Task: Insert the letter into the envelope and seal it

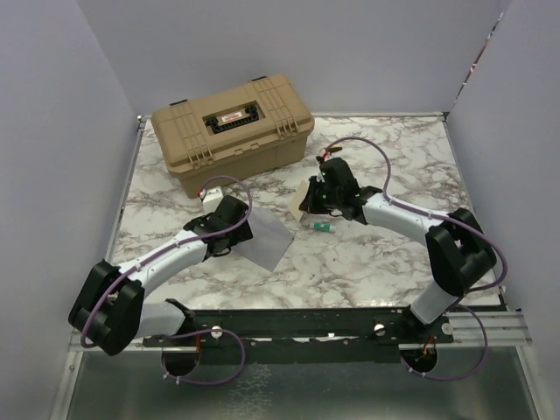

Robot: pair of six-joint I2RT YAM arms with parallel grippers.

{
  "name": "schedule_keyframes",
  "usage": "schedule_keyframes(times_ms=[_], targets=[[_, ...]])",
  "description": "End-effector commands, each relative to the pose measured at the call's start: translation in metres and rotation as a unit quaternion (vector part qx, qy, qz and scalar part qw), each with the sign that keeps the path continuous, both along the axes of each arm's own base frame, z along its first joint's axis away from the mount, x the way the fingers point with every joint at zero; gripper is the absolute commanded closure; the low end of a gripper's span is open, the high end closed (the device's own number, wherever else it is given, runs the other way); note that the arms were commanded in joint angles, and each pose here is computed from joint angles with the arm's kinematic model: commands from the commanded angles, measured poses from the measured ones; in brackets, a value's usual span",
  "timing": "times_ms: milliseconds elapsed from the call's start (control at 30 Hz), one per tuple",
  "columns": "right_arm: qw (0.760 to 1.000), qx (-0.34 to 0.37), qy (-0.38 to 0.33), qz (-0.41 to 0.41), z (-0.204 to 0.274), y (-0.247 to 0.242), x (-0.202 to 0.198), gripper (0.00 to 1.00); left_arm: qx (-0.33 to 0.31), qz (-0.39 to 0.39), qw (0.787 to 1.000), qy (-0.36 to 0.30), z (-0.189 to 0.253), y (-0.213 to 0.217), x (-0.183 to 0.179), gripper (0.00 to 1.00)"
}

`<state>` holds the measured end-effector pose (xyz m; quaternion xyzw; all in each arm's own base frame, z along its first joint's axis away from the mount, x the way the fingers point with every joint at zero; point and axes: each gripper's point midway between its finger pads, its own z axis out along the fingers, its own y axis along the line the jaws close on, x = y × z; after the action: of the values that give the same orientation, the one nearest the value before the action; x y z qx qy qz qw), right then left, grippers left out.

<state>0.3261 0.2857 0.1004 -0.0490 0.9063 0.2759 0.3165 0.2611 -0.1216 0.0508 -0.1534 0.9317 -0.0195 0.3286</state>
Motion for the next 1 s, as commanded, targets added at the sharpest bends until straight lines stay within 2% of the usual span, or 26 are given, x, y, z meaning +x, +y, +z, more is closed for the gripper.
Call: schedule_keyframes(times_ms=[0, 233, 600, 967], targets=[[0.999, -0.040, 0.005, -0.012, -0.016, 0.000, 0.016, 1.00, 0.000, 0.047, 0.999, 0.003, -0.004, 0.019, -0.013, 0.01], [0.998, -0.039, 0.036, 0.019, -0.033, 0.011, 0.005, 1.00, -0.020, 0.055, 0.997, 0.056, -0.037, 0.019, -0.033, 0.01], [0.993, -0.047, 0.090, 0.062, -0.048, 0.000, -0.053, 1.00, -0.108, -0.033, 0.992, 0.053, -0.032, -0.031, -0.004, 0.01], [0.989, -0.007, 0.100, 0.108, -0.031, 0.003, -0.101, 0.99, -0.132, -0.116, 0.983, 0.055, -0.030, -0.063, 0.014, 0.02]])
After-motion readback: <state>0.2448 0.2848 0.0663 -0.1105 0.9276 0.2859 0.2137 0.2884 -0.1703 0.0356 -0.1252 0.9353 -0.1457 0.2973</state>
